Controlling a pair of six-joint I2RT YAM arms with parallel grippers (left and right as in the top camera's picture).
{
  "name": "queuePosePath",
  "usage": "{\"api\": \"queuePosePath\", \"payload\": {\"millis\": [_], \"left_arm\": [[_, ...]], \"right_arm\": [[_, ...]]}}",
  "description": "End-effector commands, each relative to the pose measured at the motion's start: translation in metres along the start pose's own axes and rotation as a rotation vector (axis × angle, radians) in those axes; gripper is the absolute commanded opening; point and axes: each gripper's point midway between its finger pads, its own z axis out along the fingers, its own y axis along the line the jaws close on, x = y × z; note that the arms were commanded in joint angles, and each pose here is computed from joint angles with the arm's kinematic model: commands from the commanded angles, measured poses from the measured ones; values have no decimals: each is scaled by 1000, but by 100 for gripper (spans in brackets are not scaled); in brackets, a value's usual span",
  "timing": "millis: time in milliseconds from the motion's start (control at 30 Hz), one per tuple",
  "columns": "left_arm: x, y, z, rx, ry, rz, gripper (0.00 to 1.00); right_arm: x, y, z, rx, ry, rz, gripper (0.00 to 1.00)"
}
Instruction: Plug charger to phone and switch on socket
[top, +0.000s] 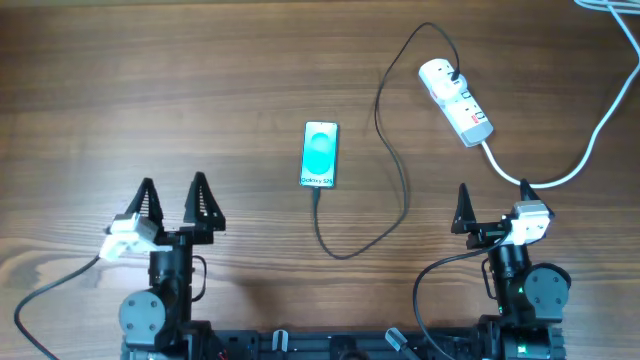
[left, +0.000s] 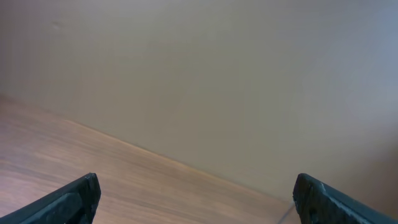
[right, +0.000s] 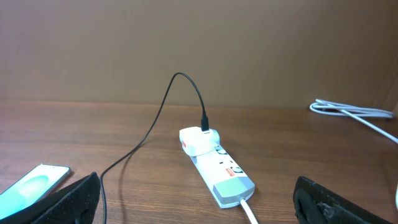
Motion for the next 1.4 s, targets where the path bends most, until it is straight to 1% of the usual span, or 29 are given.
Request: {"api": "queuePosePath", "payload": {"millis": [0,167,300,467,600,667,733,833,1133,1233,1367], "left_arm": [[0,10,-3,-19,-33,-11,100],[8,15,-2,-29,-23,-4,100],[24,23,-2,-40,2,-3,100],[30,25,-2,-43,31,127,100],[54,37,-5,-83,137,190,100],[71,45,-8,-105,211,246,100],[79,48,-10,-101,253,309,100],[82,45,-11,-73,265,363,100],[82,46,-11,-75,267,370,100],[82,46,-11,-71,269,414,100],[82,46,-11,-67,270,416,100]], "right_arm": [[-3,-2,0,11,-11,-13,100],[-3,-2,0,11,-11,-13,100],[-3,-2,0,11,-11,-13,100],[-3,-2,0,11,-11,-13,100],[-3,-2,0,11,-11,-13,100],[-3,-2,0,11,-11,-13,100],[-3,-2,0,11,-11,-13,100],[-3,-2,0,11,-11,-13,100],[-3,-2,0,11,-11,-13,100],[-3,-2,0,11,-11,-13,100],[-3,-2,0,11,-11,-13,100]]}}
